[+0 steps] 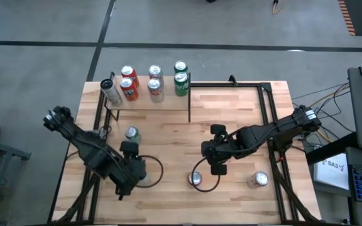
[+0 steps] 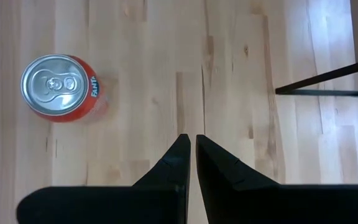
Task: Place canned beverage on shelf
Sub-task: Put the right white and blue soda can on the shelf
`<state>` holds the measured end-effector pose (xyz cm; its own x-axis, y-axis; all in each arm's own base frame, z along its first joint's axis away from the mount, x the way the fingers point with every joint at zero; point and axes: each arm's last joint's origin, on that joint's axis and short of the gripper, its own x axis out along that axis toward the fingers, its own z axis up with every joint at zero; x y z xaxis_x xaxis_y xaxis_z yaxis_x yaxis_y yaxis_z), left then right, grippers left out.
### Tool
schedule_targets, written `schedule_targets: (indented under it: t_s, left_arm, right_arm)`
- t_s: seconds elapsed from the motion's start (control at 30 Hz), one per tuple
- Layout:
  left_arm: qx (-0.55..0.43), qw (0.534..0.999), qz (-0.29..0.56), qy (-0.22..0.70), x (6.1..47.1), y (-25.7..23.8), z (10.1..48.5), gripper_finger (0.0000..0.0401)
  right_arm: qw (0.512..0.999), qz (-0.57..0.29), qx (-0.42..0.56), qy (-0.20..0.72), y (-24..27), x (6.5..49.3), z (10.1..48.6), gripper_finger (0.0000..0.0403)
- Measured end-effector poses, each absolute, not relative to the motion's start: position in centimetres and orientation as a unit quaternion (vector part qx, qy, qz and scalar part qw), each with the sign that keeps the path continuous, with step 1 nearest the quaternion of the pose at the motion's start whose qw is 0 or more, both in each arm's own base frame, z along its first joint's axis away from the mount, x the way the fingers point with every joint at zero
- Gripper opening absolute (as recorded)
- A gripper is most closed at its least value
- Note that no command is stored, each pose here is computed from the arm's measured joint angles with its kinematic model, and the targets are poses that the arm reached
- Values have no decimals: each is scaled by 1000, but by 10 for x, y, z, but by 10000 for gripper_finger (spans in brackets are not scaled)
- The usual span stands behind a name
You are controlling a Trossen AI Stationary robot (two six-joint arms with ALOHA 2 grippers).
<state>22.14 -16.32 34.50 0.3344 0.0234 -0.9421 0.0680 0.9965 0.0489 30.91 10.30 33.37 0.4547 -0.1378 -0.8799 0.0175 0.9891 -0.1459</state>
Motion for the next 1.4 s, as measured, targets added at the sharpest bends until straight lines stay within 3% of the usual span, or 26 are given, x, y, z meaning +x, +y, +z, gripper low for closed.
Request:
schedule_targets:
  t_s: [0.87,1.4]
  left_arm:
    - [93,788,26,608,233,-187,302,361]
    - [94,792,31,602,233,-187,301,343]
  right_arm:
    - [861,-29,-42,507,129,303,331,17]
    - [864,-26,-42,501,130,304,331,17]
